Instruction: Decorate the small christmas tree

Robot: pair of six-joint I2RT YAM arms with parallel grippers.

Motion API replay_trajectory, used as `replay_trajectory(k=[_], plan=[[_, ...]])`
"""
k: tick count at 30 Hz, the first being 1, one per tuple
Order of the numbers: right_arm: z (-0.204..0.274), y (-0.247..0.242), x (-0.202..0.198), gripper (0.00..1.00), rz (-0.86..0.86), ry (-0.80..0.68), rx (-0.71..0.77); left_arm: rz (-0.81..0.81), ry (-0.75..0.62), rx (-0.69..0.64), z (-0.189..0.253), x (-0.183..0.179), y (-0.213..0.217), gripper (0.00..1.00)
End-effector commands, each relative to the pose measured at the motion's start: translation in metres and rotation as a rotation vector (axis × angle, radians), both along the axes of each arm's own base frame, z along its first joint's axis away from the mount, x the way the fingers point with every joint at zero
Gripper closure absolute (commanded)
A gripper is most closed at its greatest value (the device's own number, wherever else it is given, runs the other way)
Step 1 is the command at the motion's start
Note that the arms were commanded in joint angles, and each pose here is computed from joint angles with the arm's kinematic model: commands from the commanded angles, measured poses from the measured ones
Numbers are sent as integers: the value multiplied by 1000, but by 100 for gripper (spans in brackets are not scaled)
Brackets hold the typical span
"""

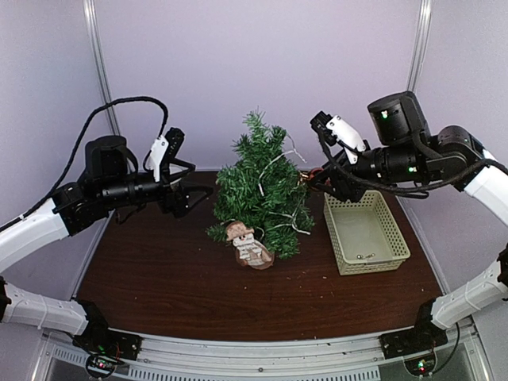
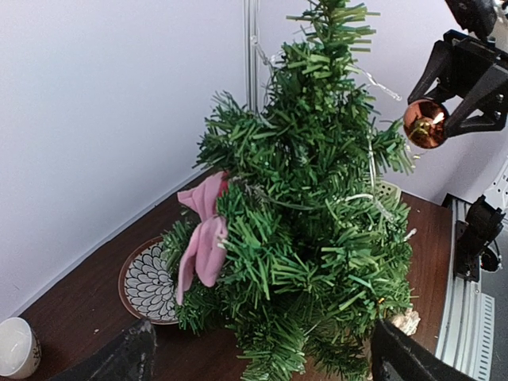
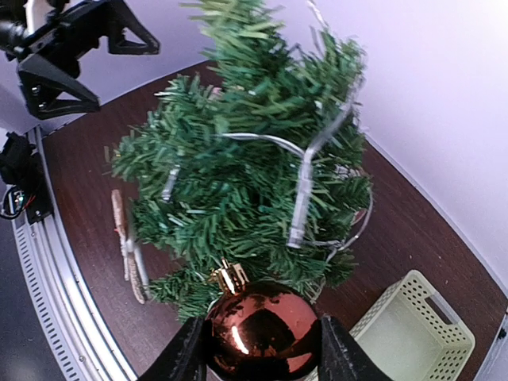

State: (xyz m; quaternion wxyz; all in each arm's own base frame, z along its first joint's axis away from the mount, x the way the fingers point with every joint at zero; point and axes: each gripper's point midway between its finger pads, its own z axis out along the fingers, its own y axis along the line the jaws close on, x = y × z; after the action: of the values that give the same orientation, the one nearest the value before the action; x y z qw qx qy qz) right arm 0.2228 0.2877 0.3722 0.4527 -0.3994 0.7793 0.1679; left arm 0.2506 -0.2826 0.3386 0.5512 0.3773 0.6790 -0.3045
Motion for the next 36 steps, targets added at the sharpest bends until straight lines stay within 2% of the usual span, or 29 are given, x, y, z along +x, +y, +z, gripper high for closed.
replay_trajectory(k=[1,8,20,36], plan=[[3,-14,17,59,-98,-12,35,6,-64,-57,26,3,-3,6],[1,-11,31,59,-123,-9,41,-22,-78,-46,24,-3,-8,6],[13,24,12,59,37,56,177,-82,-171,1,24,-19,-27,7],[-25,12,33,59,-79,49,25,-96,-194,13,26,-21,-36,8]])
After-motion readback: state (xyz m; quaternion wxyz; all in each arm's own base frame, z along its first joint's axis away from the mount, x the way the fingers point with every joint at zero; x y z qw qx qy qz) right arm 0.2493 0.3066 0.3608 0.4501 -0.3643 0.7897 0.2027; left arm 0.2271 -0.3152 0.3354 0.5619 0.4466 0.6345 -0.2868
